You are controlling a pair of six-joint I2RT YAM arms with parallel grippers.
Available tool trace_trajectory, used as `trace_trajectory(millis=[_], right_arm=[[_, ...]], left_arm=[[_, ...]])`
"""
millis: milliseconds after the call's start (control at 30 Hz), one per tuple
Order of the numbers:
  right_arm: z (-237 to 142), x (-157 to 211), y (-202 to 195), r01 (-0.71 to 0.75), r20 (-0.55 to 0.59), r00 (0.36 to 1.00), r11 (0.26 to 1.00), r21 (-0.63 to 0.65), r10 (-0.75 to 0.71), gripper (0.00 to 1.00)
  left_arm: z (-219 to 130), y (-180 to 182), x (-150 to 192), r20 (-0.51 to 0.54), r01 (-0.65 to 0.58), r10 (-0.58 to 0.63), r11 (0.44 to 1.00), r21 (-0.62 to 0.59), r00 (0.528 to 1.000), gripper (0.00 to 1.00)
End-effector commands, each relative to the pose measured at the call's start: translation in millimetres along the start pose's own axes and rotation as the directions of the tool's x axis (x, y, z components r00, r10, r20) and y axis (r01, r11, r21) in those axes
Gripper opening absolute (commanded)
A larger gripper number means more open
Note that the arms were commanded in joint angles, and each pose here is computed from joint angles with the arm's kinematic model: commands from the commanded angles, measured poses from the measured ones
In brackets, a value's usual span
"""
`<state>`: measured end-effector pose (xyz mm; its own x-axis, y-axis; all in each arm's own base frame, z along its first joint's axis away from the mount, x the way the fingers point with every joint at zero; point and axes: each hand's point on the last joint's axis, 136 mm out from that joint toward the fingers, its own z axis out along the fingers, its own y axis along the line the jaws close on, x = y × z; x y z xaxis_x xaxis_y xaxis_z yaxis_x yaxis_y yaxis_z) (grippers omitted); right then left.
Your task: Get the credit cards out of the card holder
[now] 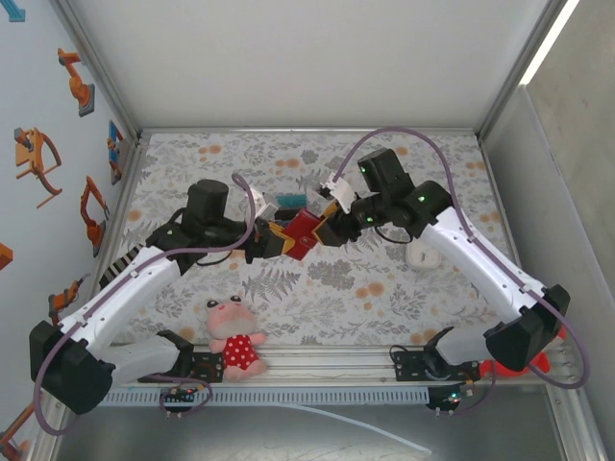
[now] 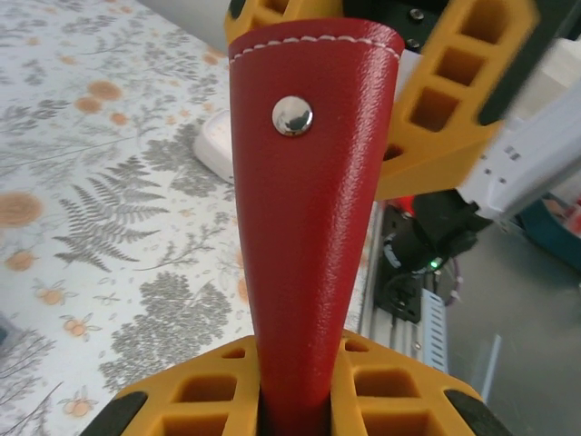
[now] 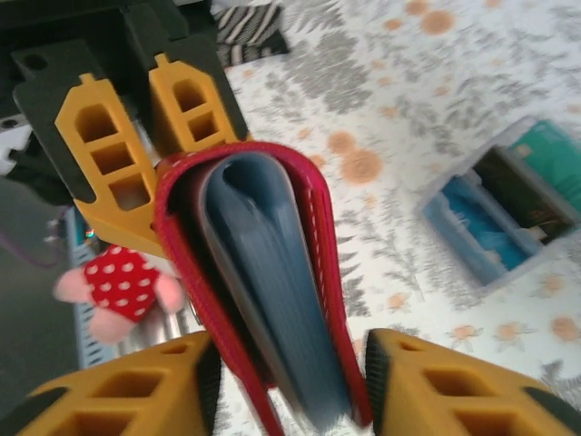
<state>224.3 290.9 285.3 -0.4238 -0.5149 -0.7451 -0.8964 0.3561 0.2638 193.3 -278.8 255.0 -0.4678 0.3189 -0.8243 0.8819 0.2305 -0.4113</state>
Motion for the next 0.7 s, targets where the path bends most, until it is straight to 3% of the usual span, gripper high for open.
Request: trace_trajectory(millis=[0, 100, 267, 667], right_arm=[[-20.4, -25.4, -17.5, -0.079, 0.145, 0.988, 0.986, 0.145, 0.058, 0.52], [-31.4, -34.5, -22.8, -0.144, 0.240, 0.966, 0.972, 0.188, 0.096, 0.60], [-46.0, -42.0, -35.5, -0.267, 0.365, 0.916, 0.933, 0.241, 0.168, 0.64], [-45.2, -17.3, -77.3, -0.469, 0.421, 0.863, 0.753, 0.462, 0.279, 0.67]], left_arm=[[-6.4, 14.0, -12.6, 0.074, 0.015, -0.006, 0.993, -0.118, 0.997, 0.03], [-12.3, 26.4, -17.1, 0.124, 0.042, -0.017, 0.978, -0.204, 0.992, 0.02], [-17.5, 40.1, -23.7, 0.206, 0.093, -0.036, 0.958, -0.273, 0.978, 0.00], [-19.5, 66.0, -30.8, 0.323, 0.181, -0.064, 0.920, -0.348, 0.944, 0.00]])
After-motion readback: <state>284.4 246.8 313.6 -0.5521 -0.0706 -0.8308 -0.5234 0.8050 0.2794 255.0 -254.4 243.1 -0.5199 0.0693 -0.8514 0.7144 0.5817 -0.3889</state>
